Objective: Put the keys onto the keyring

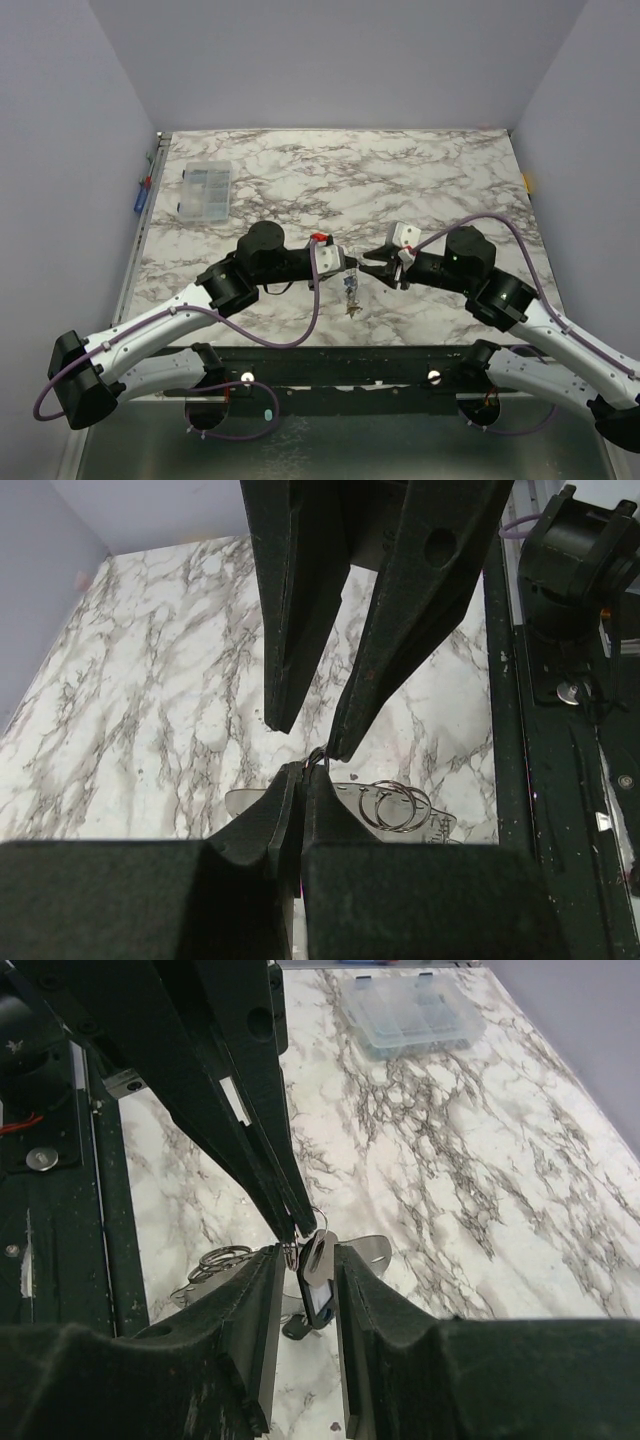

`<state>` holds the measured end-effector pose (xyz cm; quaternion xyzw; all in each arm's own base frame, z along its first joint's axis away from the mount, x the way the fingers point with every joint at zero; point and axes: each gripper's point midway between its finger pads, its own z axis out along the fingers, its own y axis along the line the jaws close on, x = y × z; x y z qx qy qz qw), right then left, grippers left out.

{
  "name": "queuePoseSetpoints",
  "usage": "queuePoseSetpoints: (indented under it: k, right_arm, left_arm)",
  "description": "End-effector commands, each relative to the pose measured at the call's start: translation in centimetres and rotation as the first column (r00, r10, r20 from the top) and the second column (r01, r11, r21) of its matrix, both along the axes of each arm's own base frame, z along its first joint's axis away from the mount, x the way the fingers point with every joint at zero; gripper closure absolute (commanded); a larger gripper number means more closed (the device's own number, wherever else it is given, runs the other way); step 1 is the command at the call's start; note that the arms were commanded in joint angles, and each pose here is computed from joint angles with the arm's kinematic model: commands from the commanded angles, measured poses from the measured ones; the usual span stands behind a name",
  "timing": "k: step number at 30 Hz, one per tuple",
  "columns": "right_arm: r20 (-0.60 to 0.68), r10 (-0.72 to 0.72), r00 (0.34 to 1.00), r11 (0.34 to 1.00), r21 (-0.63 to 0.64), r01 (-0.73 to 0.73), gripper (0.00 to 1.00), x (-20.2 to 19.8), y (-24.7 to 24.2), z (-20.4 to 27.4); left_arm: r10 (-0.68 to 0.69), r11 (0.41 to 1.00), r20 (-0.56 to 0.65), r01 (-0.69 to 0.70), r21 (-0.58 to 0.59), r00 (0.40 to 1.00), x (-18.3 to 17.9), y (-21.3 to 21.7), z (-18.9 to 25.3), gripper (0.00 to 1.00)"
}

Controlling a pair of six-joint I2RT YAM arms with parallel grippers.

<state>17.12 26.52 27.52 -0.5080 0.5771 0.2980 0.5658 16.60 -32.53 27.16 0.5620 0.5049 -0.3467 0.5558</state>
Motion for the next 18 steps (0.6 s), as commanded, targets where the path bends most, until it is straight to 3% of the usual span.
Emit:
queuePoseSetpoints:
  k: [1,18]
  right_arm:
    - [-0.008,0.02,1.0,1.0,-0.022,-0.02,0.66,-0.31,0.15,0.02]
    - [-0.001,0.024,1.0,0.999,-0.037,-0.024,0.81,0.35,0.84,-0.62]
  left_arm:
    - [0.018,0.998,0.042,-0.016,-0.055,0.999,0.2,0.22,1.64,1.0]
    - [0.007,0.998,0.044,-0.005,-0.06,0.999,0.04,0.1,1.5,1.0]
